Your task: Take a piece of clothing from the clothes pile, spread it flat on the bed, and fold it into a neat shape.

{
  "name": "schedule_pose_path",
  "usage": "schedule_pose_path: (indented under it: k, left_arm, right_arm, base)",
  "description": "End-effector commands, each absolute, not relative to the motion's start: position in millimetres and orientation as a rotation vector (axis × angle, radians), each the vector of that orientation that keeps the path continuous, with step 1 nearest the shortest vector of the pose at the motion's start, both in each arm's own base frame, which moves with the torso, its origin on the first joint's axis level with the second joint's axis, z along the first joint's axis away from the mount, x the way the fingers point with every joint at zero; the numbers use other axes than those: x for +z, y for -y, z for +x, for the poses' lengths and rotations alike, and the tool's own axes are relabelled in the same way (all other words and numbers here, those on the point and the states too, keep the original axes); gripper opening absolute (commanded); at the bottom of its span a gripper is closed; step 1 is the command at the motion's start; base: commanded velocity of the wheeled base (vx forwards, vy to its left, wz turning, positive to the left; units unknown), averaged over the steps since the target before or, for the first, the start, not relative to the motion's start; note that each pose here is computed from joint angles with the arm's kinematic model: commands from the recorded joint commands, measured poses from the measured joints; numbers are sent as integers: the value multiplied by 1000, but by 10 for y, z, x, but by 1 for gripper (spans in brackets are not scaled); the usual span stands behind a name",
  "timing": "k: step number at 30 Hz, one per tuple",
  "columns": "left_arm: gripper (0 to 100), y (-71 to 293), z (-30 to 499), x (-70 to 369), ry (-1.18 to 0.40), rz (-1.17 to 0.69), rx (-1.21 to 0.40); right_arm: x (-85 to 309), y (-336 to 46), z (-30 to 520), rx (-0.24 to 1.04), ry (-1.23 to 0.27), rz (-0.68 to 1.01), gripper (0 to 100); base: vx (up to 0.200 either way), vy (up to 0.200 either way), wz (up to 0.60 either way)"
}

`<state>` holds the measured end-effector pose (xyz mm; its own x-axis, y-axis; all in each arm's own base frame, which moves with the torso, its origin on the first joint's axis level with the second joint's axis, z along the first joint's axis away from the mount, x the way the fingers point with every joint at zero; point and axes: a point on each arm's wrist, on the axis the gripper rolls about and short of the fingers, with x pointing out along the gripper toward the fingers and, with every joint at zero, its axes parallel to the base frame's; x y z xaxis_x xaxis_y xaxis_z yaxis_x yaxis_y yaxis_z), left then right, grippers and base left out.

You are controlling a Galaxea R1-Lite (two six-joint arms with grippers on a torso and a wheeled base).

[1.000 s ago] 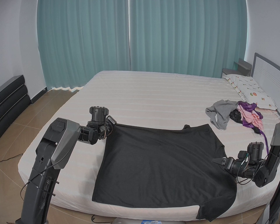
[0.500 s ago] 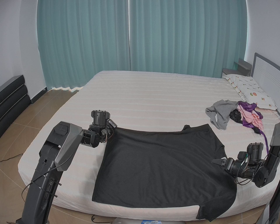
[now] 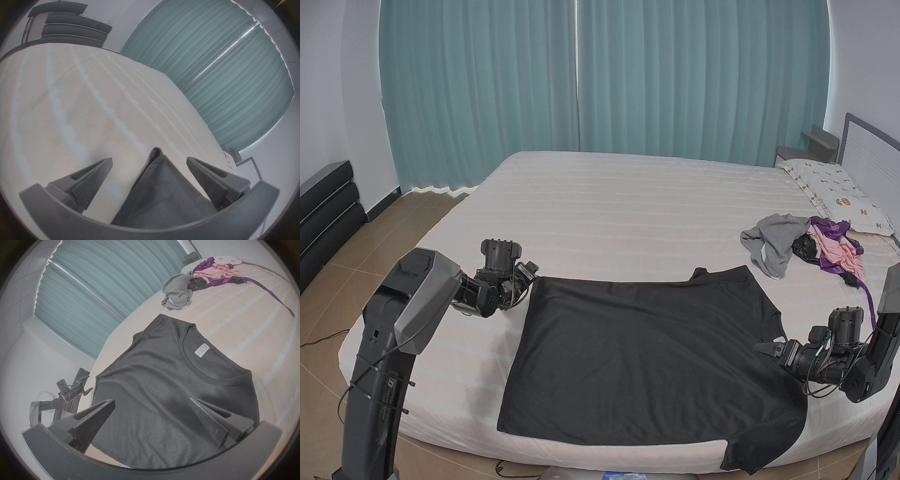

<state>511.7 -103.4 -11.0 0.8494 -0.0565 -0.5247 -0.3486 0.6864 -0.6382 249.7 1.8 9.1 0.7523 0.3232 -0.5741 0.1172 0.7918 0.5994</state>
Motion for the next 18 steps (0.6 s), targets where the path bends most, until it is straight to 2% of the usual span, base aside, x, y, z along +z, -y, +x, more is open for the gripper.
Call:
schedule_pose_path:
  k: [1,8,18]
  left_arm:
    - [100,875,4622,468,-560,-828,139]
    - [100,971,3926,706,-611,-809,90]
    - [100,982,3232,707,-738,-831,82]
  right_arm:
    - [56,-23,2487,126,-738,644,100]
    - [89,-22,2541,134,-711,631,100]
    - [262,-80,2526,127,-652,588,100]
  base:
    - [0,0,0]
    - [0,0,0]
    - [0,0,0]
